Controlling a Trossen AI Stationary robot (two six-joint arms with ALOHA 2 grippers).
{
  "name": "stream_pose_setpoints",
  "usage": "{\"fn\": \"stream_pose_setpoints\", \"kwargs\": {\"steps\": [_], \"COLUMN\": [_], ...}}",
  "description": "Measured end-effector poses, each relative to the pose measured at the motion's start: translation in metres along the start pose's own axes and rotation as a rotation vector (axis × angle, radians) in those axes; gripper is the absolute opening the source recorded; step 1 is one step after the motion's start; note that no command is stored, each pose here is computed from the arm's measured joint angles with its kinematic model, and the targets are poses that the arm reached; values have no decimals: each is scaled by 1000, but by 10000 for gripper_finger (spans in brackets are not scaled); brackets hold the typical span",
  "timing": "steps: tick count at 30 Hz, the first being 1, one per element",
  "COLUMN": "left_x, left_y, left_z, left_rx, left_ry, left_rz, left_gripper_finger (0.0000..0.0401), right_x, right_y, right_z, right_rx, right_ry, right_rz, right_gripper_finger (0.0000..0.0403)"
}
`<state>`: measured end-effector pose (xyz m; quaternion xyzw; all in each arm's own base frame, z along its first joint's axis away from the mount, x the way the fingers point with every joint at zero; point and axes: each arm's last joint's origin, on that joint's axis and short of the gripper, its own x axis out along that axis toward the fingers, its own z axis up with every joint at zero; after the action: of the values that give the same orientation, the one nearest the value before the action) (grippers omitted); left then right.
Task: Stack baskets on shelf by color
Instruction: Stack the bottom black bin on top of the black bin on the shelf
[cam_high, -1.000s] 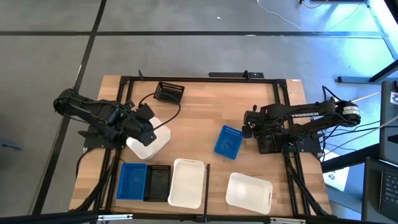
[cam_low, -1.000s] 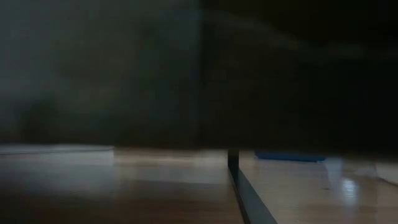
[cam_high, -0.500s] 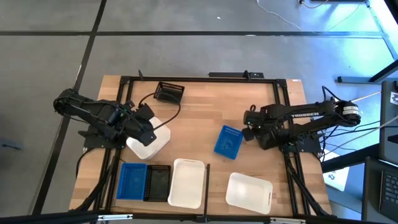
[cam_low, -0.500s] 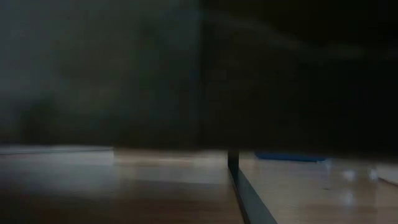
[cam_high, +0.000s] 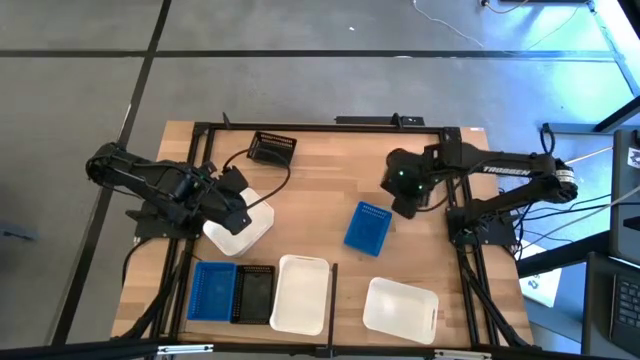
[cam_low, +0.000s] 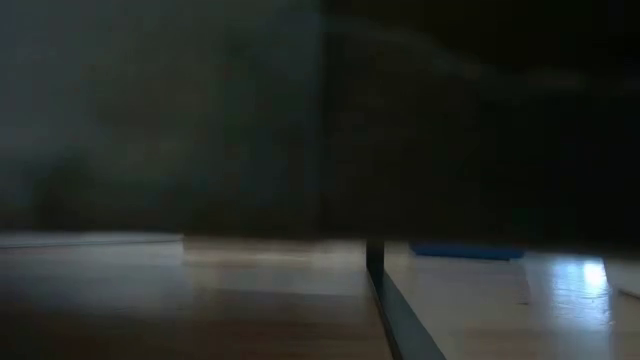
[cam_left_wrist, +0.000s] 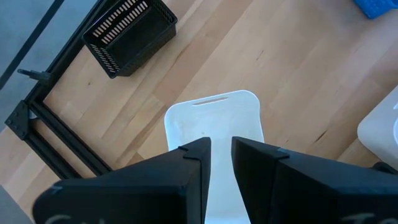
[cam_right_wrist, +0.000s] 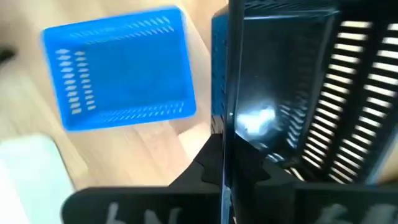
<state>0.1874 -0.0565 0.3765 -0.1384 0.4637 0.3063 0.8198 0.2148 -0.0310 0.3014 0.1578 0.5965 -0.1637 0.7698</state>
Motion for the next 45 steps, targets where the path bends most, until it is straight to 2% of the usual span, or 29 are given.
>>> {"fn": "stream_pose_setpoints", "kwargs": {"steps": [4,8,13,16,22,26,31,35,41,45], "left_x": [0,0,0,0,0,0,0,0,0,0], "left_y": [0,0,0,0,0,0,0,0,0,0], "left_z": [0,0,0,0,0,0,0,0,0,0], "left_rx": [0,0,-24,-51,-103,-108,-109,-109,-108,-108], "left_ry": [0,0,-1,-1,0,1,1,1,2,2], "left_rz": [0,0,0,0,-1,-2,-3,-4,-4,-4], "left_gripper_finger": [57,57,57,57,56,57,57,56,57,57], "right_x": [-6,4,19,35,84,111,131,140,150,152], "right_y": [7,17,30,38,52,63,76,83,86,87], "right_z": [23,50,89,112,141,147,147,147,145,147], "right_rx": [-349,-671,-988,-1135,-1307,-1408,-1529,-1545,-1547,-1546], "right_ry": [-35,-21,-41,-71,-75,-56,-46,-61,-73,-87], "right_rz": [2,-4,-13,-25,-31,-20,-10,0,109,108], "right_gripper_finger": [2,2,2,4,2,2,6,22,45,65]}}
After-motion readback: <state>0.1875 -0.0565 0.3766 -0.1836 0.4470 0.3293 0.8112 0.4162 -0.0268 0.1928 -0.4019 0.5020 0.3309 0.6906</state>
